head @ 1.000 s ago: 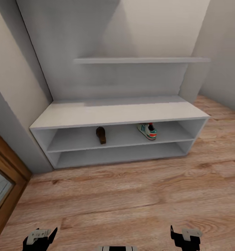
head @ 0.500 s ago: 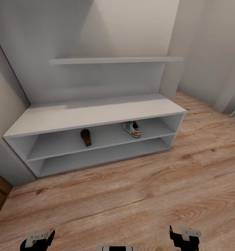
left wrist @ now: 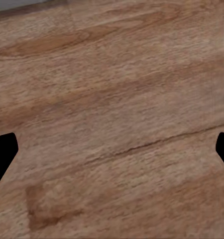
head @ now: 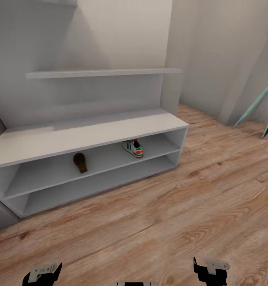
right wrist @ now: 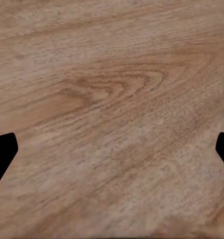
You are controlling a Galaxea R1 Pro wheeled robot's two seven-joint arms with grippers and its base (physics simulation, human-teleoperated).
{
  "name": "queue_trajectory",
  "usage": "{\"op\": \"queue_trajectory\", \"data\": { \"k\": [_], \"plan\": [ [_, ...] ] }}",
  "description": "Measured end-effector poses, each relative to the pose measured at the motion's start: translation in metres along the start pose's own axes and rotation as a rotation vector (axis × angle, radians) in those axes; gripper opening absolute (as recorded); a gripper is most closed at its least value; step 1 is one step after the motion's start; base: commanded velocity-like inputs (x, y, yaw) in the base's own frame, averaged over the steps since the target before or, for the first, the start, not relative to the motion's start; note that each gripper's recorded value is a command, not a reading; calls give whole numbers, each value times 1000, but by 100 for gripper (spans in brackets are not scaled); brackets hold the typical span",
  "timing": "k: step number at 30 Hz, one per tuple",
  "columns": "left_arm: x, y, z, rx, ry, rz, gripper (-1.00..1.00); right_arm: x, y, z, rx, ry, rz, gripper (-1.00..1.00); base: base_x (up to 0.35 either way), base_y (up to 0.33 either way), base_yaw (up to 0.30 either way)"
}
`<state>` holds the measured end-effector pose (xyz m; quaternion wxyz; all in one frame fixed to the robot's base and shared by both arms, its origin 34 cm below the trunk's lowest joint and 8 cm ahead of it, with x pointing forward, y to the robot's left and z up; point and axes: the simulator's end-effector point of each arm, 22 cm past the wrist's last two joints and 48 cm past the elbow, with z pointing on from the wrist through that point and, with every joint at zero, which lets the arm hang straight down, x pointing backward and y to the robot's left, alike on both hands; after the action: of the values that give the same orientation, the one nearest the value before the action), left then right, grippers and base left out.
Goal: Pick up the two gym shoes and the two sandals from the corridor floor and place them onto the hallstand (shoe rack) in the corridor, making sure they are on the rack and not on the floor. Arrange them so the two gym shoes are next to each other and the two sandals are next to each other.
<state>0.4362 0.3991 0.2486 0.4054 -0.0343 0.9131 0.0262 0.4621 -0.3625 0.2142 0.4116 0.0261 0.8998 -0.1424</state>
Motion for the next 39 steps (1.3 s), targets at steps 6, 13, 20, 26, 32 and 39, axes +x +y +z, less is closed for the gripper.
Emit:
{"op": "queue_trajectory", "data": {
  "k": [6,13,20,26,32,39],
  "plan": [
    [-11,-1,-4,3,-11,-1,100,-12,-1,-3,0,-12,4,100,0,0,-289],
    [-26,-1,-11,3,-11,-1,100,-27,-4,-10,0,-11,4,100,0,0,-288],
    [-40,-1,-19,4,-10,0,100,-41,-7,-17,0,-11,4,100,0,0,-288],
    [-52,-1,-26,4,-10,0,100,-54,-10,-23,0,-11,4,100,0,0,-288],
    [-64,-1,-32,5,-9,1,100,-66,-12,-29,0,-11,4,100,0,0,-288],
    [-74,-1,-38,5,-9,1,100,-75,-14,-34,0,-10,4,100,0,0,-288]
  ]
}}
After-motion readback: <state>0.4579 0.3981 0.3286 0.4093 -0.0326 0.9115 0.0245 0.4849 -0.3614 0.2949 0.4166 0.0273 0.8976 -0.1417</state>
